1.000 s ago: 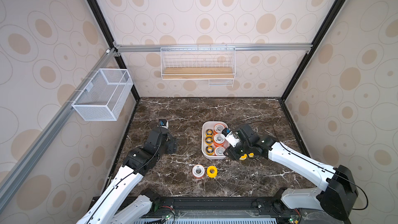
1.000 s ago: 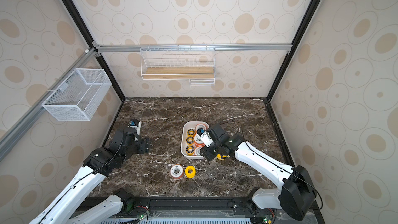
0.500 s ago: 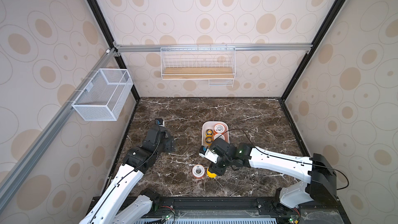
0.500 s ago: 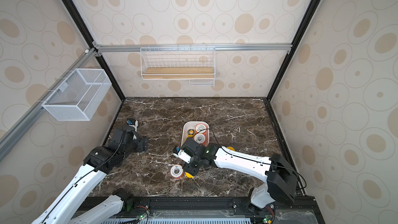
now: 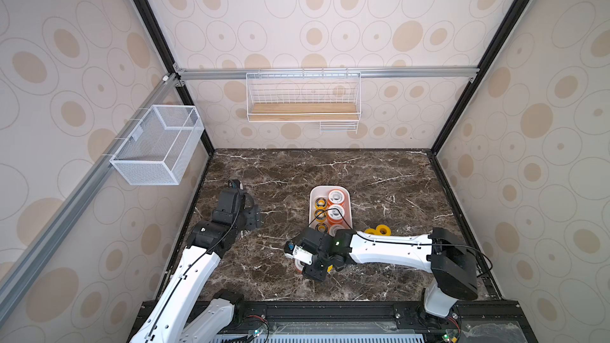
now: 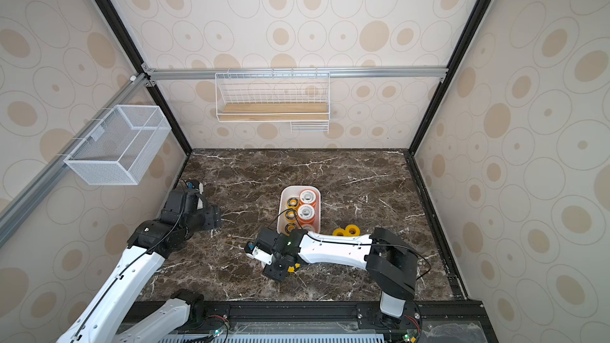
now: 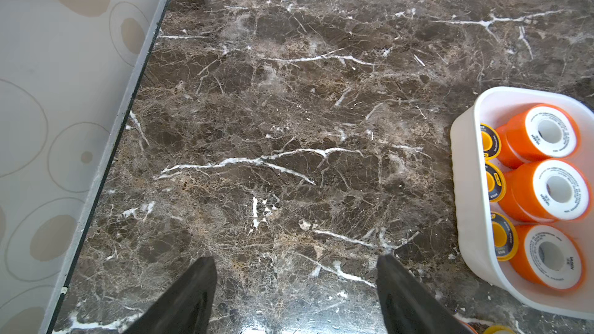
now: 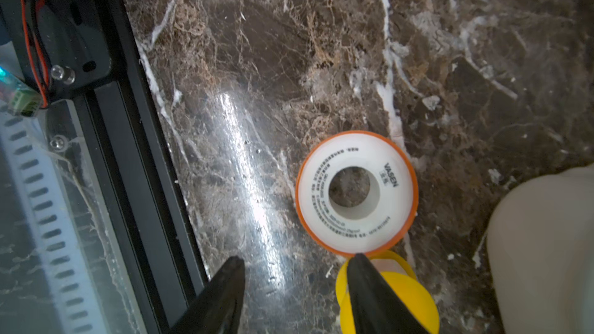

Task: Put the sealing tape into the storage box
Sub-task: Pick up the sealing tape at the center of the board.

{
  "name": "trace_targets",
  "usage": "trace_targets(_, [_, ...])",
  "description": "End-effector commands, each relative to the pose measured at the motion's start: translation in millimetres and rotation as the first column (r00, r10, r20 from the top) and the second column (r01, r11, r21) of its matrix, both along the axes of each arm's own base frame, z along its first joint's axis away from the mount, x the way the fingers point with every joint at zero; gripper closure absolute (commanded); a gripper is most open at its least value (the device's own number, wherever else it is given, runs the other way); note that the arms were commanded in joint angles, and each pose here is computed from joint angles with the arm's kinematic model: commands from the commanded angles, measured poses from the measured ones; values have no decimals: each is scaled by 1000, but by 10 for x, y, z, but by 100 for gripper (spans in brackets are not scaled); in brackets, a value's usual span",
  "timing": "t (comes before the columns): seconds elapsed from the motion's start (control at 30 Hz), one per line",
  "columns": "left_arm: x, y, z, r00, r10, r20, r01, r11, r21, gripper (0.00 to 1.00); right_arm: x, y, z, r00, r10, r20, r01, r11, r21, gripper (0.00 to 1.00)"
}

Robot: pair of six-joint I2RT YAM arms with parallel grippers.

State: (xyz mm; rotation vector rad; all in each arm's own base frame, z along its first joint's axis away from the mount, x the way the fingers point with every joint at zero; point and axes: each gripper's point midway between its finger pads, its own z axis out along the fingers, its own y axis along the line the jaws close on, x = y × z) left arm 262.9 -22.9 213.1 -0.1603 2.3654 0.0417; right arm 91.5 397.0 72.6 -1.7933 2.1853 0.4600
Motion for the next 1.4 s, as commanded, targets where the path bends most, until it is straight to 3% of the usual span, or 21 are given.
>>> trace_targets(0.0, [-15, 27, 24, 1000, 12, 3, -12, 1000, -7, 18, -31, 125, -36, 1000, 27, 7, -27, 1000, -2, 44])
trace_targets(0.33, [-8, 26, 7, 1000, 11, -5, -11, 1000, -7, 18, -5, 208, -284, 999, 33, 8, -32, 998, -60, 54])
trace_targets(0.93, [6, 31, -28, 1000, 13, -21, -13, 1000, -6, 18, 129, 154, -565, 998, 3, 59, 6, 989, -151, 53])
trace_targets(1.17, [8, 30, -37, 1000, 11, -25, -11, 1000, -8, 18, 153, 127, -644, 998, -5, 69, 17, 984, -175, 67])
trace_targets(1.27, [10, 32, -35, 1000, 12, -25, -13, 1000, -8, 18, 123, 152, -557, 998, 3, 59, 6, 990, -141, 76])
trace_targets(1.37, [8, 38, -33, 1000, 14, -23, -14, 1000, -8, 18, 109, 199, -414, 998, 0, 56, 5, 996, -87, 77])
